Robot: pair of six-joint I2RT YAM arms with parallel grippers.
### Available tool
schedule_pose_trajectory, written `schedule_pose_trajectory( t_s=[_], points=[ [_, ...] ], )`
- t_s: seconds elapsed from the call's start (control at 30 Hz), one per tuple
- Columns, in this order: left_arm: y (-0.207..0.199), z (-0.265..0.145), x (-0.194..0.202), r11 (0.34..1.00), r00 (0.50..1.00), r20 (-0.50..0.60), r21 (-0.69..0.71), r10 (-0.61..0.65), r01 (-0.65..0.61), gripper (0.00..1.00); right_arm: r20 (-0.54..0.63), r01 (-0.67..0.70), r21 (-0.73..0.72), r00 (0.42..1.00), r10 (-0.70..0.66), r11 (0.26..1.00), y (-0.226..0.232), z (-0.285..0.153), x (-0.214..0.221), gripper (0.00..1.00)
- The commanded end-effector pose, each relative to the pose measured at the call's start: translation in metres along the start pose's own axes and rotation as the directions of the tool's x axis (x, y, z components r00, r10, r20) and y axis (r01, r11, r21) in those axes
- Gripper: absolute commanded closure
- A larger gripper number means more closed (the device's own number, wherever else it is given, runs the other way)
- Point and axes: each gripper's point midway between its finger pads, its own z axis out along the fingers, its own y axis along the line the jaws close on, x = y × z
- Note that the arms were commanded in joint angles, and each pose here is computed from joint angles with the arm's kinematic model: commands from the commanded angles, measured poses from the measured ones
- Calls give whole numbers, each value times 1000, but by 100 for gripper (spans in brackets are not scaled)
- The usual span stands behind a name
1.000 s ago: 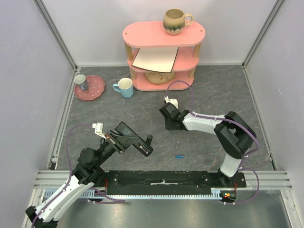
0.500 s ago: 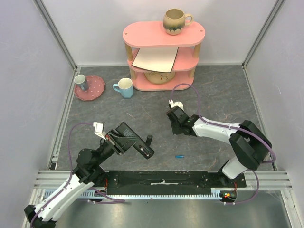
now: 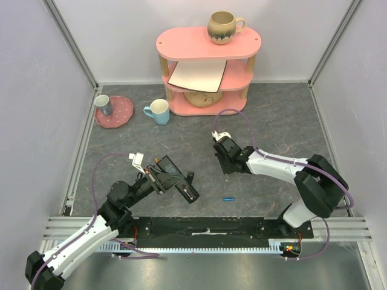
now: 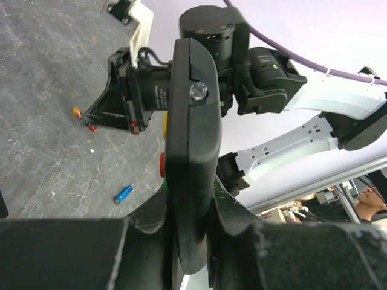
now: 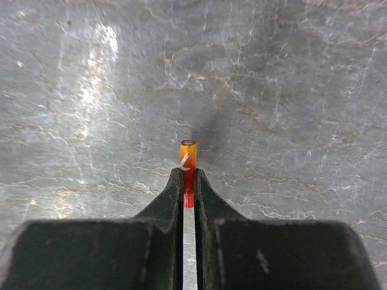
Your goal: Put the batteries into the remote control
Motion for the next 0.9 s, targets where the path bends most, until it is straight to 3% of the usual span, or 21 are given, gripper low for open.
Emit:
schedule_pose_trajectory(
  t_s=[0.0,0.13,0.37,0.87],
  points=[
    [1,-3,7,997,999,-4,55,46,-46,98,-53,48,-5,997,-49,999,0,2,4,100],
    [2,-4,8,997,999,-8,54,47,-47,98,-82,54,-1,995,-54,999,0,6,10,100],
    [1,-6,9,997,999,-8,56,52,-52,98,-108,51,4,993,-50,999,-1,6,15,74],
    [3,-7,10,997,998,-14,51,57,-56,98,-140,58,2,989,-57,998,0,0,31,69]
  ],
)
